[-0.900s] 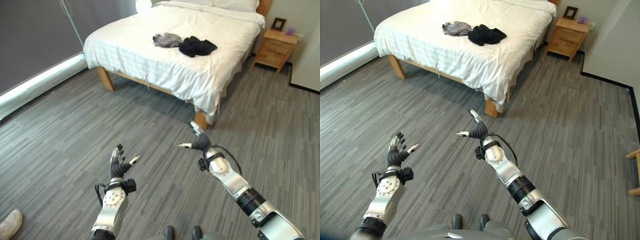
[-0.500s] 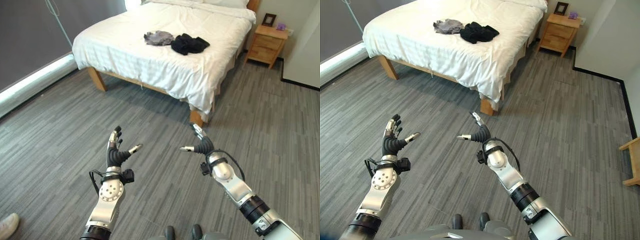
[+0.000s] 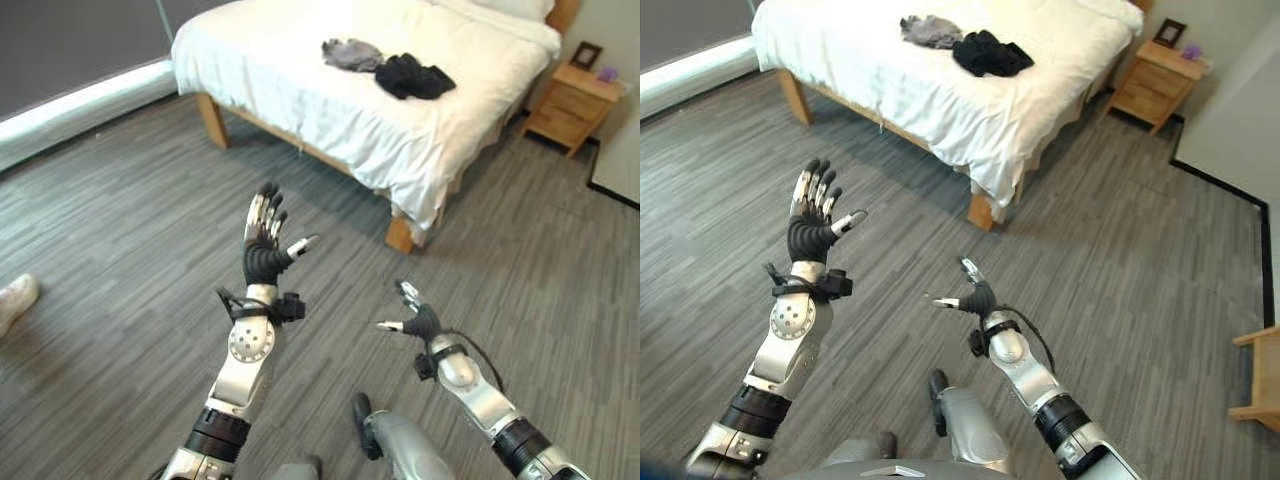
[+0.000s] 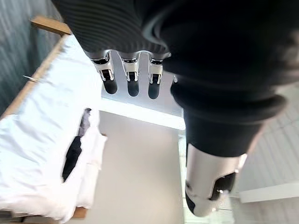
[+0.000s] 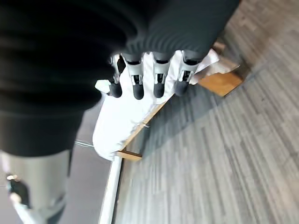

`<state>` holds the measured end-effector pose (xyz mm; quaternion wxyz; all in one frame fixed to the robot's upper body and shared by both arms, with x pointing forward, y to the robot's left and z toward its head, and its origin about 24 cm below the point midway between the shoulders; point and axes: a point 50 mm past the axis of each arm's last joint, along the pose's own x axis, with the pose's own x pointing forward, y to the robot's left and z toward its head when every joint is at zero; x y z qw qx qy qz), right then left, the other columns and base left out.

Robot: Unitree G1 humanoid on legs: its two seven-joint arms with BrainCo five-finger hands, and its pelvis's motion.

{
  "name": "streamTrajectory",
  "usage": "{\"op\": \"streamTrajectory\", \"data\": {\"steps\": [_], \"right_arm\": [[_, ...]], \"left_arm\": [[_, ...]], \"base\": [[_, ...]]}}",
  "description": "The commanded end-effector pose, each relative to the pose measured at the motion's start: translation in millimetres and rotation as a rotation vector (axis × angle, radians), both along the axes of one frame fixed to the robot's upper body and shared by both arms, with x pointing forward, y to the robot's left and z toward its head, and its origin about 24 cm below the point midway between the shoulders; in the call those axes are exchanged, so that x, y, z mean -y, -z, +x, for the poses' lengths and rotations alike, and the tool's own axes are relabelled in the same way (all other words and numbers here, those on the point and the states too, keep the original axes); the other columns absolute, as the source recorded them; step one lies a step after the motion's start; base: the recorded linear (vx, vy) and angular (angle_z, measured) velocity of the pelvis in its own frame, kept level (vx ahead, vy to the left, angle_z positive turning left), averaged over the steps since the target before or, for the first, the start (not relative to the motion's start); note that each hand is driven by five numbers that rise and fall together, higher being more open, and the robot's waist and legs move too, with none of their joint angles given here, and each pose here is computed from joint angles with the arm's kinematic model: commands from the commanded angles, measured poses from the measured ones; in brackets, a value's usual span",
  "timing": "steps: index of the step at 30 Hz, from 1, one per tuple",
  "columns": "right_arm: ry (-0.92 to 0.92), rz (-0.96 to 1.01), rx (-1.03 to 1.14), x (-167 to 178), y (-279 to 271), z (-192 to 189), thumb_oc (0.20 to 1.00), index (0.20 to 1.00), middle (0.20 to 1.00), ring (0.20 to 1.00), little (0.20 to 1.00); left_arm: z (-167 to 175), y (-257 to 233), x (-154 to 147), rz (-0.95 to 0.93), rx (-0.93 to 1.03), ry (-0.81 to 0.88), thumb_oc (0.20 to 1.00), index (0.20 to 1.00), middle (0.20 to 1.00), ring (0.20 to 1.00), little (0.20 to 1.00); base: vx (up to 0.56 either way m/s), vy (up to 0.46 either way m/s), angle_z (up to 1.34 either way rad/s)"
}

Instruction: Pick up bed clothes into laundry basket.

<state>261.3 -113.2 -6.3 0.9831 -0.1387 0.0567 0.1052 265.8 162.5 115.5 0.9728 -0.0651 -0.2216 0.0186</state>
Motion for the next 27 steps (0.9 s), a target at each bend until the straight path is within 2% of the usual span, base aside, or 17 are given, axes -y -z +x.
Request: {"op": "streamTrajectory", "data": {"steps": [1, 7, 13, 15, 17, 22, 27], "right_arm": [[-0.001, 0.068, 0.086, -12, -18, 13, 1.000, 1.000, 1.000, 1.000, 1.000], [0.039, 0.026, 0.111, -1, -23, 20, 1.000, 1.000, 1.000, 1.000, 1.000], [0.034, -0.002, 0.091, 6, -17, 17, 1.000, 1.000, 1.000, 1.000, 1.000], [0.027, -0.008, 0.083, 4, -15, 17, 1.000, 1.000, 1.000, 1.000, 1.000], [0.014, -0.037, 0.077, 1, -12, 16, 1.000, 1.000, 1.000, 1.000, 1.000], [-0.012, -0.004, 0.079, -14, -11, 12, 1.000, 1.000, 1.000, 1.000, 1.000], [-0.067, 0.014, 0.173, -29, -34, 19, 1.000, 1.000, 1.000, 1.000, 1.000]], "left_arm": [[0, -15, -6, -0.051, 0.086, -0.003, 1.000, 1.000, 1.000, 1.000, 1.000], [-5, -18, -6, -0.027, 0.098, 0.024, 1.000, 1.000, 1.000, 1.000, 1.000], [-8, -13, -20, -0.040, 0.084, -0.039, 1.000, 1.000, 1.000, 1.000, 1.000], [-7, -2, -20, -0.027, 0.036, -0.055, 1.000, 1.000, 1.000, 1.000, 1.000], [-9, 12, -32, -0.015, -0.030, -0.125, 1.000, 1.000, 1.000, 1.000, 1.000], [-8, 5, -42, 0.055, -0.017, -0.163, 1.000, 1.000, 1.000, 1.000, 1.000], [-11, -4, -50, 0.152, 0.005, -0.144, 1.000, 1.000, 1.000, 1.000, 1.000]], "base": [[0.52, -0.116, 0.46], [0.28, -0.035, -0.65], [0.41, 0.216, -0.48], [0.33, 0.238, -0.24], [0.40, 0.337, -0.48], [0.25, 0.244, -0.19], [0.21, 0.147, -0.05]]}}
